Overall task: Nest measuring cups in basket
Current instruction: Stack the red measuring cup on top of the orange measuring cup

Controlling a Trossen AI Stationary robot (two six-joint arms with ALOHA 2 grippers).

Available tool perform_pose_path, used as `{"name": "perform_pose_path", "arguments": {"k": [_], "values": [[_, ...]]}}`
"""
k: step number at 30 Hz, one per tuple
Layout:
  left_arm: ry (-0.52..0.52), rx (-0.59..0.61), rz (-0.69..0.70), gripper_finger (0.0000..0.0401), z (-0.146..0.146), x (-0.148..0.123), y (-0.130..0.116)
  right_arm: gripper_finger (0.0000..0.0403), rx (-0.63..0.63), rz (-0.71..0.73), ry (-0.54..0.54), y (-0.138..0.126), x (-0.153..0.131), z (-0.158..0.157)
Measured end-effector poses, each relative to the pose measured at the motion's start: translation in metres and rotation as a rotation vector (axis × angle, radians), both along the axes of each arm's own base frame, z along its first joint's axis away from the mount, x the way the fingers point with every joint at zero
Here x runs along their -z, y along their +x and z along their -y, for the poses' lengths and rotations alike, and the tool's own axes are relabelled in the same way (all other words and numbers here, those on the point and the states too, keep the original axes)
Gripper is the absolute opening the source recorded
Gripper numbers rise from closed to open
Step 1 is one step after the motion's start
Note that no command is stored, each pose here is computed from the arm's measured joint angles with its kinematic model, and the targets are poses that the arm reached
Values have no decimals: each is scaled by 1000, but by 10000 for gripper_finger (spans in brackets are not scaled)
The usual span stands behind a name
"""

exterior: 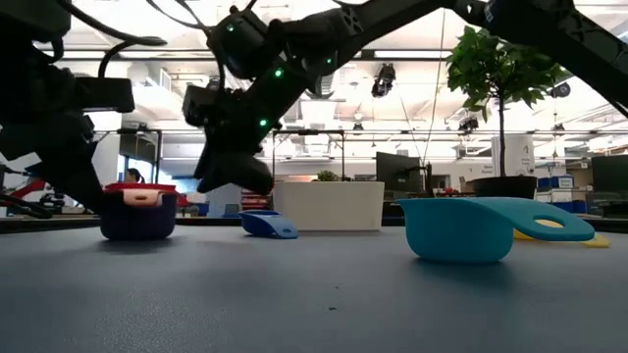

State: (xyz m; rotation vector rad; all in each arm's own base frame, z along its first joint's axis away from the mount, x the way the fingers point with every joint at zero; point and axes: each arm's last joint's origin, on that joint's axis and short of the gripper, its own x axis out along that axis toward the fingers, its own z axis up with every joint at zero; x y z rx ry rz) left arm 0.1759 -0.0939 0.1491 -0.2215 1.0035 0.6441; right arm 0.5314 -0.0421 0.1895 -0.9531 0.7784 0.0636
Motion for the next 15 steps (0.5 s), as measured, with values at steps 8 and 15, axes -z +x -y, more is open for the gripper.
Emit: {"name": "perform_pose_path", "arguments": {"k": [8, 15], "values": [[54, 66, 103, 0, 11, -20, -5, 87, -34, 199, 316, -1, -21, 52], [236, 31, 174, 0, 2, -44, -15, 16, 96, 283, 597, -11, -22, 103]]}}
